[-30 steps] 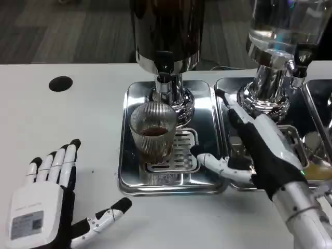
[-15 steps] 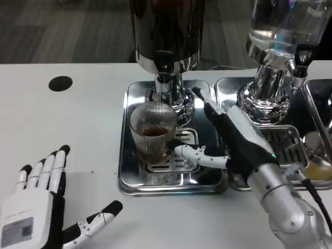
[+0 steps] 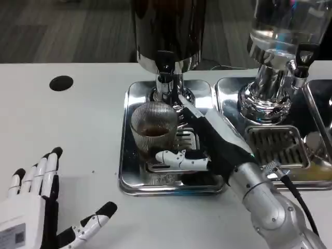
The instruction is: Grasp the cup under the faucet to collect the drink, then remove the cup.
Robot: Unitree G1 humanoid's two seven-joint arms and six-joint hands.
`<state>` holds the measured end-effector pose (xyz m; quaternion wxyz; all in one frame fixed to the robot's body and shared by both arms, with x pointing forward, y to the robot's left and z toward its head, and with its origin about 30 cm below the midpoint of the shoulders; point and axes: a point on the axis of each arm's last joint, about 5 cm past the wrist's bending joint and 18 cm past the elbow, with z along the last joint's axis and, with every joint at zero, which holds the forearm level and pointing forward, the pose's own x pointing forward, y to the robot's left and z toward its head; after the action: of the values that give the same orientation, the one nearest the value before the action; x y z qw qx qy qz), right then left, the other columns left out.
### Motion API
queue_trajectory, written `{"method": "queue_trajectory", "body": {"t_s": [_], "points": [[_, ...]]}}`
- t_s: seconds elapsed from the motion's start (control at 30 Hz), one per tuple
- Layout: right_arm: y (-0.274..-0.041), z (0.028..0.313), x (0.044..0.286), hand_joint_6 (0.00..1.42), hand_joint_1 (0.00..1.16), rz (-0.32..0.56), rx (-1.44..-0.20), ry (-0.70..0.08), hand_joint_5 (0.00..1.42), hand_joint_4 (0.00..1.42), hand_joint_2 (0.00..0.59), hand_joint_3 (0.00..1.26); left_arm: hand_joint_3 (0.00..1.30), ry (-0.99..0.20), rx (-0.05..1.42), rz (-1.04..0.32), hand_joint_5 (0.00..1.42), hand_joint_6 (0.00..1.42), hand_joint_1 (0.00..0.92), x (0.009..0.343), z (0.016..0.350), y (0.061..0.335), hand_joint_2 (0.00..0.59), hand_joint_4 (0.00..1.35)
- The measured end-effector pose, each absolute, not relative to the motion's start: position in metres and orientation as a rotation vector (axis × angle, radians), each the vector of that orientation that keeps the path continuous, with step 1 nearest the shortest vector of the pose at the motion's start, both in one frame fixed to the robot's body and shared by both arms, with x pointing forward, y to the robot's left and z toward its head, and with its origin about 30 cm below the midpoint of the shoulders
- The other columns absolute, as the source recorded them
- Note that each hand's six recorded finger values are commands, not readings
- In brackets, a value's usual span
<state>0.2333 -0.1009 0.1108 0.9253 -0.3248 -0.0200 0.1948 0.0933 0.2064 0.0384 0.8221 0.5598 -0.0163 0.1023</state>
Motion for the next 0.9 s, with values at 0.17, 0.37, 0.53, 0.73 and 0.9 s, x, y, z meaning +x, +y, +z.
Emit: {"method": "queue_trajectory", "body": {"t_s": [0.17,0.37,0.53,0.73,0.9], "points": [[-0.101,0.107,0.236,0.01,0.63,0.388,-0.646,-0.019,0.00,0.00,0.173,0.00,0.07,-0.028,1.175,0.222,0.12,0.05,0.000,0.090,0.037,0.207,0.088,0.00],[-0.098,0.101,0.236,0.02,0.64,0.363,-0.614,-0.020,0.00,0.00,0.174,0.00,0.08,-0.021,1.183,0.219,0.12,0.05,0.000,0.089,0.036,0.210,0.090,0.00],[-0.097,0.101,0.237,0.03,0.65,0.361,-0.606,-0.030,0.00,0.00,0.173,0.00,0.09,-0.023,1.188,0.217,0.12,0.05,0.000,0.089,0.036,0.211,0.094,0.00],[-0.093,0.099,0.238,0.03,0.65,0.347,-0.595,-0.029,0.00,0.00,0.173,0.00,0.10,-0.017,1.187,0.218,0.12,0.05,0.000,0.088,0.034,0.212,0.101,0.00],[-0.083,0.101,0.243,0.03,0.65,0.343,-0.577,-0.045,0.00,0.00,0.173,0.00,0.11,-0.008,1.185,0.218,0.12,0.05,0.000,0.086,0.032,0.213,0.103,0.00]]}}
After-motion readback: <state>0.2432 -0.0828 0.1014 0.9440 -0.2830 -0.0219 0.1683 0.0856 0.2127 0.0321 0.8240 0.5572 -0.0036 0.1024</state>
